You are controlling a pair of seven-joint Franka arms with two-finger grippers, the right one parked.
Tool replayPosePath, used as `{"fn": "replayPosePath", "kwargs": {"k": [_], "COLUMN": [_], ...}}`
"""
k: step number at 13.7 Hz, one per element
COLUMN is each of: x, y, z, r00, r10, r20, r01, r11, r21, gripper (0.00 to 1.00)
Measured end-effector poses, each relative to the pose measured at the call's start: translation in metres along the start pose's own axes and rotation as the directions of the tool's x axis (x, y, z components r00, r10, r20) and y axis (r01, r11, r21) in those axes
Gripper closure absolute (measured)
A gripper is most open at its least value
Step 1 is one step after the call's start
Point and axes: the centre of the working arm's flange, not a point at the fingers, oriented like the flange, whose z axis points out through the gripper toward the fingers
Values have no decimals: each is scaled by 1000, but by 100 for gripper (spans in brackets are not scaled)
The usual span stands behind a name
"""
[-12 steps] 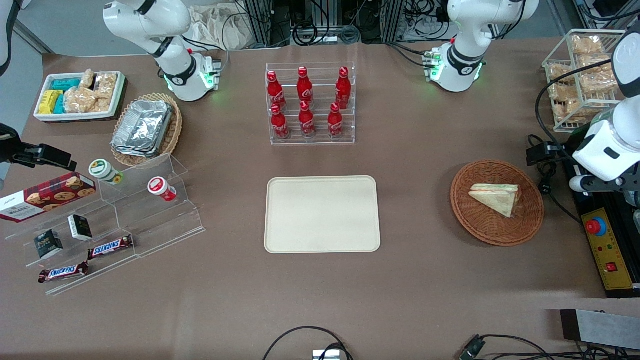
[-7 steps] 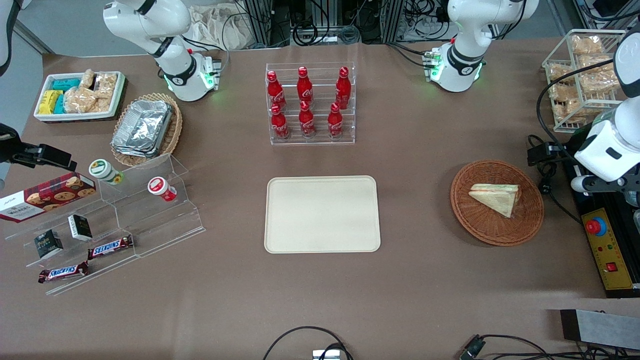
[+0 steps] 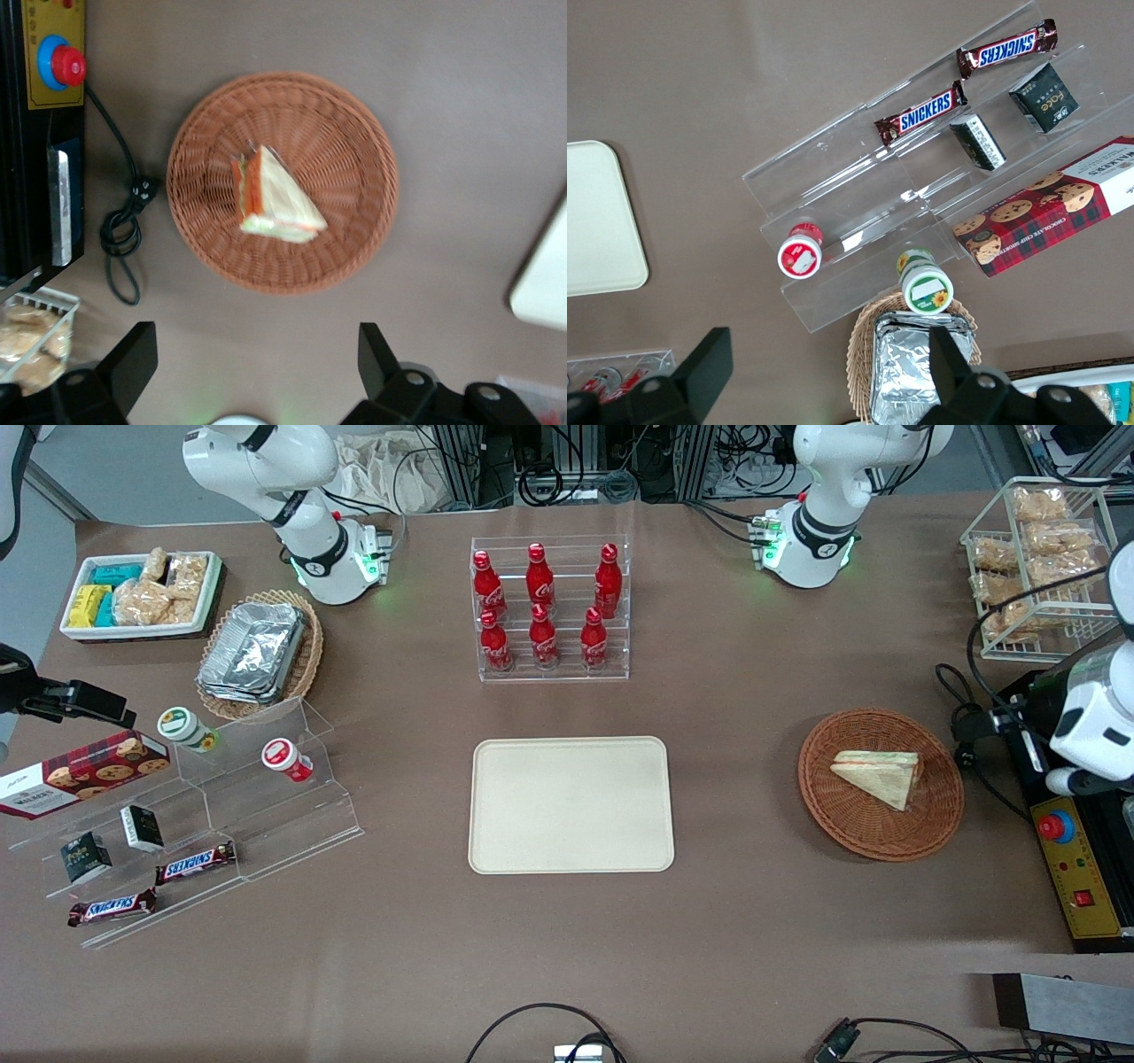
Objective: Place sandwich from basket to tray
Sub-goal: 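Move the left gripper over the wicker basket and lower toward the sandwich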
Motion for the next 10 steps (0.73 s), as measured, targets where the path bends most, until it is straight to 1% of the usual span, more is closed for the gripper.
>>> {"fn": "replayPosePath", "kwargs": {"k": [3, 6, 8, 10], "x": [4, 1, -1, -5], "y": [-12, -10, -10, -10], "z": [58, 101, 127, 157], "r00": [985, 949, 917, 893], "r10": [-168, -311, -395, -444], "r20": [-26, -51, -63, -72], "r01": [168, 309, 391, 440], "r11": [986, 950, 918, 895], "r21": [-22, -43, -59, -72], "gripper": [0, 0, 0, 0]}}
